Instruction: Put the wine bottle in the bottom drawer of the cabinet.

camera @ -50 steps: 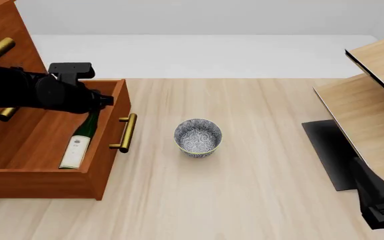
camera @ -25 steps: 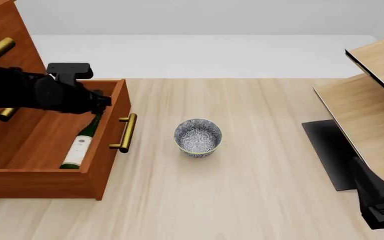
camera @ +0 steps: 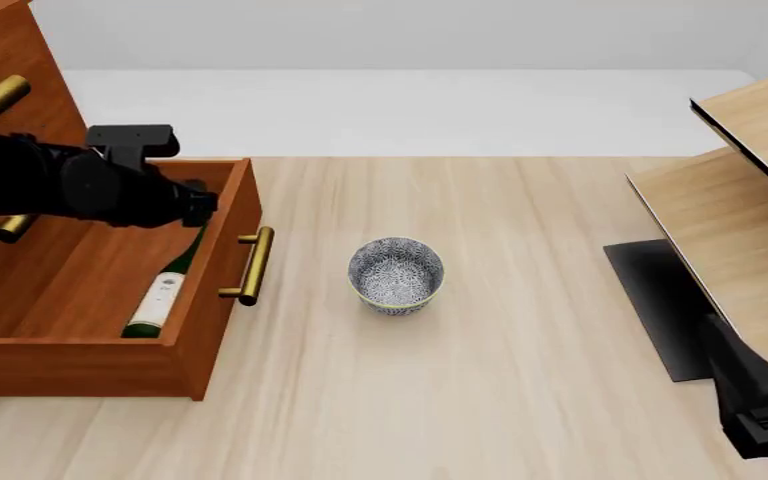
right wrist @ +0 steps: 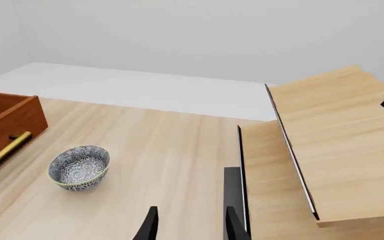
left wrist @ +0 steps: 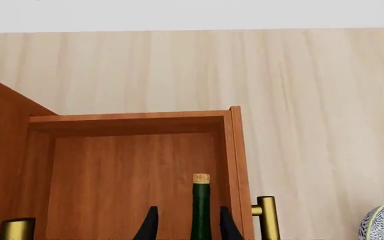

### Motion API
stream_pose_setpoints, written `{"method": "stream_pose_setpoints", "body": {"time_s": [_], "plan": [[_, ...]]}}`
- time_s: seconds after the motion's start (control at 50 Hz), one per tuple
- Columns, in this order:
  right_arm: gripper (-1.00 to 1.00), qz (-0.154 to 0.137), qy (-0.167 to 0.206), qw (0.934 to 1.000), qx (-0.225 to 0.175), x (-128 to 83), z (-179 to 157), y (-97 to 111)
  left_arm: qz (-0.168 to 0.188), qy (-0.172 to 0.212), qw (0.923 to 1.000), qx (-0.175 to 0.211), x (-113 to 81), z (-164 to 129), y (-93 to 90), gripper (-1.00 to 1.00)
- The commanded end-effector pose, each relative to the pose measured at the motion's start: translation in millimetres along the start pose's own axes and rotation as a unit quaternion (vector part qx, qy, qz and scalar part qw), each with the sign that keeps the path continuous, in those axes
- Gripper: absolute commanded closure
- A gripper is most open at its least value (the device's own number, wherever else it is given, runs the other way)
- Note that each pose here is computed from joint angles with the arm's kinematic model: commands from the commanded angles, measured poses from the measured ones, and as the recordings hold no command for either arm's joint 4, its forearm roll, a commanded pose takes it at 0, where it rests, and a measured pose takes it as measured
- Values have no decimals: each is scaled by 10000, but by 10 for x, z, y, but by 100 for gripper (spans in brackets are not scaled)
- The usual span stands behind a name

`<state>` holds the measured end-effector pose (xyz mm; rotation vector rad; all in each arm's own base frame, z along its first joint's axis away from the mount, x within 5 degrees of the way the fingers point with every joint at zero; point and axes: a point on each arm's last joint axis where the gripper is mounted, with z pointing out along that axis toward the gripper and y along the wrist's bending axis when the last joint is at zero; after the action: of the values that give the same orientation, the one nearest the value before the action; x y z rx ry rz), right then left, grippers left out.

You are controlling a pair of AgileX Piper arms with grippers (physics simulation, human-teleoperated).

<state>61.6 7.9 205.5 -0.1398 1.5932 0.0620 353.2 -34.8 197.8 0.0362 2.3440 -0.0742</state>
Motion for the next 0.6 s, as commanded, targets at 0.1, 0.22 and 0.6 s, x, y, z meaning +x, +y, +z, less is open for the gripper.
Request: {"method": "stream_pose_setpoints", "body": {"time_s": [0.1,0.22,0.6], "plan": [[-100,1,-2,10000,-7,-3,8,1,52,-94,9998,155,-85,-151,-122,-100],[-100,2,-2,10000,-14,-2,5,2,189,-189,9996,80,-173,-253,-51,-100],[-100,-5,-39,10000,-39,-25,13,4,395,-546,9977,-1,-391,-710,14,-100]]}}
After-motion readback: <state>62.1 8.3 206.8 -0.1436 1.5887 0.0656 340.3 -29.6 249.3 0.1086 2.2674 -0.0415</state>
